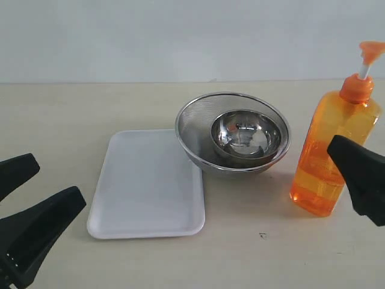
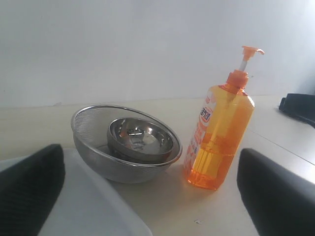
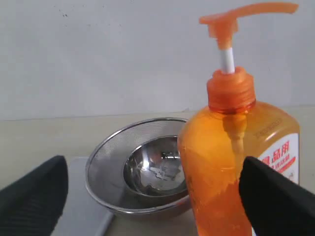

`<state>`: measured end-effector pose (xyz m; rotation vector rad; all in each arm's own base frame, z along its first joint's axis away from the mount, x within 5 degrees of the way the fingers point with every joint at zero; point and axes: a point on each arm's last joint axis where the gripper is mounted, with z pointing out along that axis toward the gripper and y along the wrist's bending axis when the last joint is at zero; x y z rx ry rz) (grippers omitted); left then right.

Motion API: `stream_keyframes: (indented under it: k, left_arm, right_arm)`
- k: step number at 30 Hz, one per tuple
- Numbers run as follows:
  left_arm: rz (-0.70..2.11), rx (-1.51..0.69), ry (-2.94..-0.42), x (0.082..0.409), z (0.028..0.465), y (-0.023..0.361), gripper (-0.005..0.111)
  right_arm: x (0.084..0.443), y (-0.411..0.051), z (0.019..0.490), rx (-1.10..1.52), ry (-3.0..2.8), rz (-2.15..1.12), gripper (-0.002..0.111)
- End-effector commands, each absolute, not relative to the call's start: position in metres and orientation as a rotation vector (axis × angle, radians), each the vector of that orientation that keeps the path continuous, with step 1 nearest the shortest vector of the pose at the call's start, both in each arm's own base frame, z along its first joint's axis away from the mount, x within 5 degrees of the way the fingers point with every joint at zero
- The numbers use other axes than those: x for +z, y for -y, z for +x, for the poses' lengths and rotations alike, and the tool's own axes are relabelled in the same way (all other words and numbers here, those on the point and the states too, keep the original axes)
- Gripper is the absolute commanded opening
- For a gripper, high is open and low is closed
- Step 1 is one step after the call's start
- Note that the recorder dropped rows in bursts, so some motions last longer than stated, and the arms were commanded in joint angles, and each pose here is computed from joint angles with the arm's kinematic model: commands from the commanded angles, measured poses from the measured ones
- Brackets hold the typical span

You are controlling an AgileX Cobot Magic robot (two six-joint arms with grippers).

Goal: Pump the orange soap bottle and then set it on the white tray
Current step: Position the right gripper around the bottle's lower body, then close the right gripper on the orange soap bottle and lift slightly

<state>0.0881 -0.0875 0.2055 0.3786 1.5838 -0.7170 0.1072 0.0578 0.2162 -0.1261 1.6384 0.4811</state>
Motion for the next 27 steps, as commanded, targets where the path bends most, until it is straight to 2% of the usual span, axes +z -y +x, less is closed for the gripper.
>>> stream_keyframes:
  k: [1,14,27]
  left_arm:
    - [0.366,-0.723,-1.595,0.204,0.088,0.087,0.087]
    - [0.366,-0.723,-1.595,0.204,0.088,0.087,0.087]
    - [0.366,-0.723,-1.595,0.204,0.088,0.087,0.087]
  right_arm:
    - [0.213,-0.063,0.117,0.434,-1.69,-0.111,0.085]
    - [0.197,-0.078,0.152,0.241,-1.79,0.026,0.085]
    - [0.197,-0.094,0.174,0.195,-1.786,0.084,0.085]
